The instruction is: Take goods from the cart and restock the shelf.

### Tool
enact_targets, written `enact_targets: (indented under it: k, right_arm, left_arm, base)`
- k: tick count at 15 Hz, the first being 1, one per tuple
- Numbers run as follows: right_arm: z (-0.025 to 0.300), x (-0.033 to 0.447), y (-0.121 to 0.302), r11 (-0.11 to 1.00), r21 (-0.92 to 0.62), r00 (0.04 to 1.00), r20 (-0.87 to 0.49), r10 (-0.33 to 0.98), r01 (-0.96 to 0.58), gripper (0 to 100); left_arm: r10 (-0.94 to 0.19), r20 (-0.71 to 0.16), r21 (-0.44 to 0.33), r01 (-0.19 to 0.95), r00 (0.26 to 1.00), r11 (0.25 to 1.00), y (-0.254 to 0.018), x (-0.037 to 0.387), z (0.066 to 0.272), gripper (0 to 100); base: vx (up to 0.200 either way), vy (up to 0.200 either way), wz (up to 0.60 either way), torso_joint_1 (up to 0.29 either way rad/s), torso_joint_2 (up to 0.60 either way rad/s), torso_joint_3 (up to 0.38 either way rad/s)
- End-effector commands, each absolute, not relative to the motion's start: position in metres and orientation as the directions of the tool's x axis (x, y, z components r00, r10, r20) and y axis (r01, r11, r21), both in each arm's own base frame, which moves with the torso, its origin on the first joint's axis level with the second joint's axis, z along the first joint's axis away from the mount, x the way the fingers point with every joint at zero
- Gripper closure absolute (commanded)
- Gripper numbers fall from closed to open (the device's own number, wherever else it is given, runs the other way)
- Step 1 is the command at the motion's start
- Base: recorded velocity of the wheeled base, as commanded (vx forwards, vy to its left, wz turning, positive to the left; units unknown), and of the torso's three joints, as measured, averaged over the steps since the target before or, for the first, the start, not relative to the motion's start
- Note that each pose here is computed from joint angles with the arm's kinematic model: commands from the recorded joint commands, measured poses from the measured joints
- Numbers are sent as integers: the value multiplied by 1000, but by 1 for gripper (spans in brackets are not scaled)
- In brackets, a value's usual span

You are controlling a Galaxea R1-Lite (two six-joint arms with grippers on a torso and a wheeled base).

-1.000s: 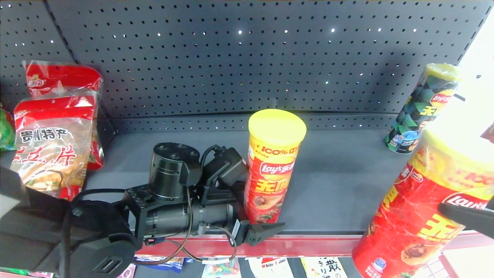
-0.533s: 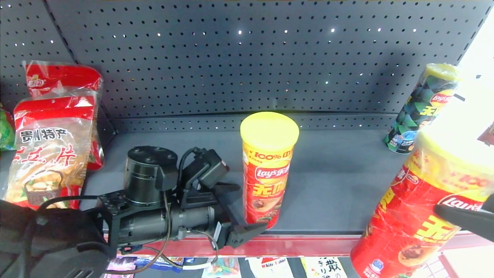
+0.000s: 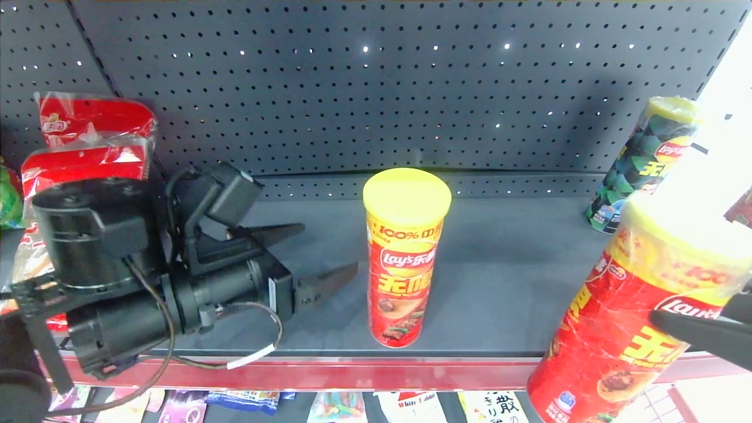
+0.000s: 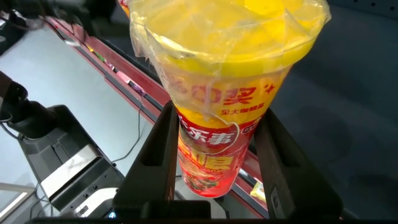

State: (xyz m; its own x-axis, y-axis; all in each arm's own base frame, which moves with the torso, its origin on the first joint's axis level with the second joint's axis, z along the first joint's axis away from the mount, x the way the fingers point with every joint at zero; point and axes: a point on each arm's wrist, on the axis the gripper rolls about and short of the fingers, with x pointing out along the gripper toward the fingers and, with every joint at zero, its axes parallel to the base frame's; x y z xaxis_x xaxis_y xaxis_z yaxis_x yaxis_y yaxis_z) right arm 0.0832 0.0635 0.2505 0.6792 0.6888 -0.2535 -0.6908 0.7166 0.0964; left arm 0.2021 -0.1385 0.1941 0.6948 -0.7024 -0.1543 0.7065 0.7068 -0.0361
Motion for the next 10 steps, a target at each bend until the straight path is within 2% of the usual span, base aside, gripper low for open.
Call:
enact_targets:
  k: [1,3,6,8,9,10]
  right_arm:
    - [249,87,66,717,98,676,-269,687,-690,100]
    - [249,90,68,718,100,673,-277,685,-689,100]
    - [262,97,73,717,92,685,-237,689,-690,100]
    - [269,103,77,718,91,687,-228,690,-690,100]
    - [268,105,78,718,90,686,-237,688,-690,100]
    - [267,106,79,719,91,685,-241,688,-689,100]
  left_arm:
    - [-716,-3,-42,715,698,698,-137,179,233,0]
    - [-688,11,-57,688,725,724,-121,154,235,0]
    - [-559,37,-55,560,828,827,-77,117,232,0]
    - [-451,138,-41,460,882,887,-51,99,244,0]
    - [-363,185,-11,372,913,928,-36,90,246,0]
    - [-260,221,4,266,940,964,-21,75,240,0]
  base:
    - [0,0,0,0,0,0]
    - [0,0,0,0,0,0]
    - [0,0,0,0,0,0]
    - [0,0,0,0,0,0]
    - [0,0,0,0,0,0]
    - [0,0,0,0,0,0]
